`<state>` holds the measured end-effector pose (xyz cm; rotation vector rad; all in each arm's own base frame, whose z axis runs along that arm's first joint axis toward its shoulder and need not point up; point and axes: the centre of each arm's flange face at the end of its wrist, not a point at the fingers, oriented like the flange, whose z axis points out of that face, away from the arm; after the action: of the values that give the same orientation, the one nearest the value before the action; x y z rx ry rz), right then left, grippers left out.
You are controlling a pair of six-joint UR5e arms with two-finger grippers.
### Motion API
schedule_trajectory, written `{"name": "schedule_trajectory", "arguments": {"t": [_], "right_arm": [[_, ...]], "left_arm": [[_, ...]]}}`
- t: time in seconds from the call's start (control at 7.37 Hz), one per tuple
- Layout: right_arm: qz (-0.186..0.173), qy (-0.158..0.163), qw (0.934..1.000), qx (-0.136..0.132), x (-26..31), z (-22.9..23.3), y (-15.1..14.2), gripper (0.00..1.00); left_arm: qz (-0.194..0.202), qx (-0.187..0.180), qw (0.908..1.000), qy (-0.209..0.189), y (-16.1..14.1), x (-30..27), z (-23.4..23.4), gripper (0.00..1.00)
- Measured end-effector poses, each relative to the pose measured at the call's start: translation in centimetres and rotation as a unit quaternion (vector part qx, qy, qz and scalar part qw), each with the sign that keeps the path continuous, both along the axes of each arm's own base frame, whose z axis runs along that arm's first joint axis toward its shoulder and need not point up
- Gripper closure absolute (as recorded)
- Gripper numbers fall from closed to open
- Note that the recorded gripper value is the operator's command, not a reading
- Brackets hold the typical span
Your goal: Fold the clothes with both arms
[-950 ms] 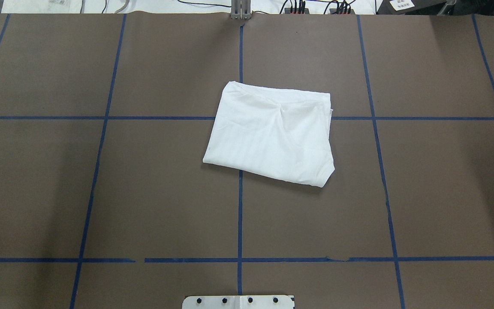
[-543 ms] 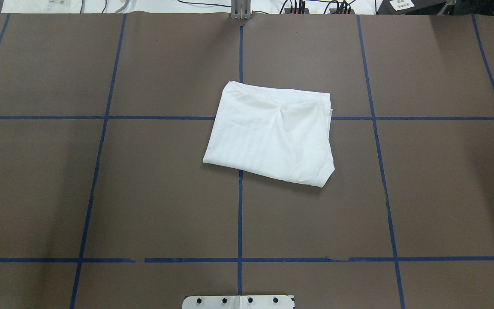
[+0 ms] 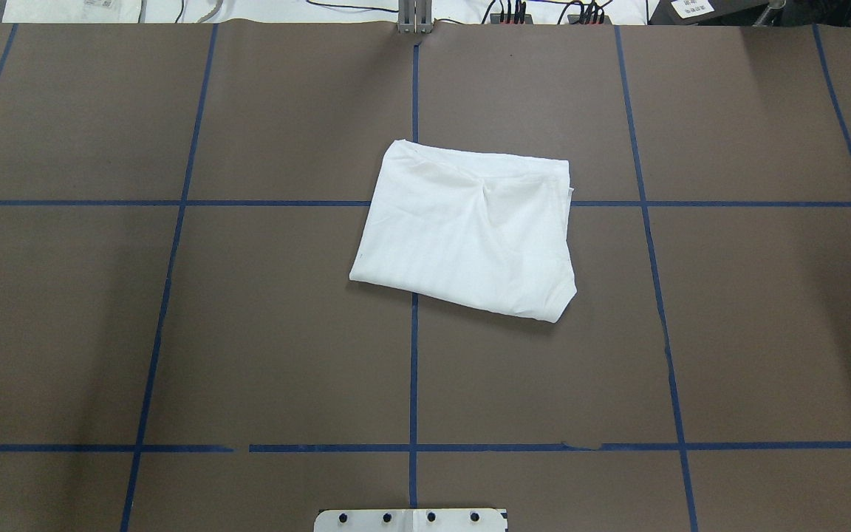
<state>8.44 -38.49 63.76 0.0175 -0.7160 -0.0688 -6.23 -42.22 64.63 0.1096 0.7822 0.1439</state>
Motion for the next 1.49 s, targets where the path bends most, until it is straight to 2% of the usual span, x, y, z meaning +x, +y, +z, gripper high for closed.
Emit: {"name": "schedule_trajectory", "arguments": {"t": [0.81, 1.49], "right_arm": [[-0.003, 0.002, 0.9997, 0.025, 0.08, -0.57, -0.37, 0.00], [-0.002, -0.002, 0.9997, 0.024, 0.01, -0.65, -0.16, 0.00]], "left_arm": [[0.000, 0.005, 1.0000, 0.003, -0.10, 0.05, -0.45, 0.00], [0.001, 0.007, 1.0000, 0.003, -0.23, 0.09, -0.64, 0.00]]}}
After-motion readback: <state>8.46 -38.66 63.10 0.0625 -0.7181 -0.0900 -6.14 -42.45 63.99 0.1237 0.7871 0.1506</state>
